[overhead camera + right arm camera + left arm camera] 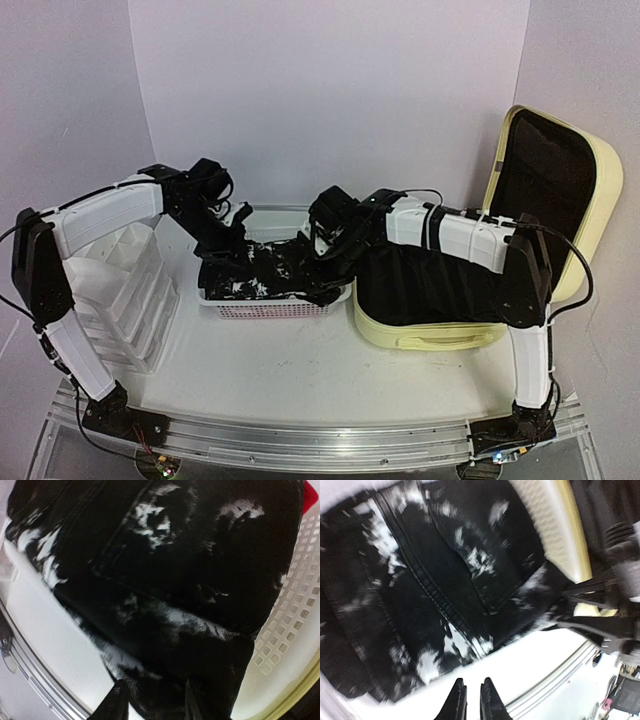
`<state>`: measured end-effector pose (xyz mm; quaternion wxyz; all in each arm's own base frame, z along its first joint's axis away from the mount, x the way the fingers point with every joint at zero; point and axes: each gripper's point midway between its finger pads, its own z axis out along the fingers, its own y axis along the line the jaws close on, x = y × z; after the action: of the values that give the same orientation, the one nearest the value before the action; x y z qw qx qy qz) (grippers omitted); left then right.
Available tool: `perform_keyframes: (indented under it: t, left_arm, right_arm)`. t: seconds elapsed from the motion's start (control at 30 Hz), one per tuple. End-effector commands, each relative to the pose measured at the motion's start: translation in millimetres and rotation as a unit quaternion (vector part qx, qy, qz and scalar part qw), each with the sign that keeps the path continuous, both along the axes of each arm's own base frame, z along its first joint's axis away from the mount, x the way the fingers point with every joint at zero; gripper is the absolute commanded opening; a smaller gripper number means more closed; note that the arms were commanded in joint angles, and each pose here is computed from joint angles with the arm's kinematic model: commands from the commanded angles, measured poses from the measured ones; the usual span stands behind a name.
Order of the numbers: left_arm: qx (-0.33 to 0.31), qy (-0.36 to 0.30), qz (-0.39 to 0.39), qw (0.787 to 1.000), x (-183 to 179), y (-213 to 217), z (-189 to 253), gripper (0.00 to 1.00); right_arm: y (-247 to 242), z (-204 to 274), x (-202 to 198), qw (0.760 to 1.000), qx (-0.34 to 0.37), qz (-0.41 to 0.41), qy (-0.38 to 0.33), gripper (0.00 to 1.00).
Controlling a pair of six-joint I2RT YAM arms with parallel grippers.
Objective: Open, take out, and arrange the luggage
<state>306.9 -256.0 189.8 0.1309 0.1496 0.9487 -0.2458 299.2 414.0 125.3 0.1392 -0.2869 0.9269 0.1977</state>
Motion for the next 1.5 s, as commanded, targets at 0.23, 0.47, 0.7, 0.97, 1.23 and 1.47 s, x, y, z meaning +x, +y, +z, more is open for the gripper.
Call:
perform_keyframes:
  t: [0.23, 0.47, 0.7, 0.97, 1.23, 1.47]
  left_arm:
    - [0.129, 0.047, 0.040, 0.990, 15, 32, -115, 0.07]
    - [0.146, 0.044, 0.049, 0.987, 17, 38, -129, 0.06]
    - [0.062, -0.083, 0.047, 0.994, 31, 27, -6, 0.37]
    - [-0.025, -0.302, 0.054, 0.951, 18, 57, 147, 0.81]
    - [-0.096, -0.482, 0.116, 0.863, -28, 115, 273, 0.92]
    - [-0.145, -0.615, 0.153, 0.760, -109, 164, 369, 0.99]
  right_arm:
    - [3, -49, 35, 0.998, -0.047, -0.036, -0.021, 0.28]
    - [-10, -67, 26, 0.997, -0.074, -0.037, -0.009, 0.27]
    - [-26, 45, 27, 0.996, -0.004, -0.023, -0.091, 0.57]
    - [-194, 88, 37, 0.973, -0.065, -0.147, -0.163, 0.98]
    - [-284, 180, -21, 0.944, -0.029, -0.207, -0.255, 0.98]
    - [-310, 293, -103, 0.901, 0.108, -0.161, -0.388, 0.98]
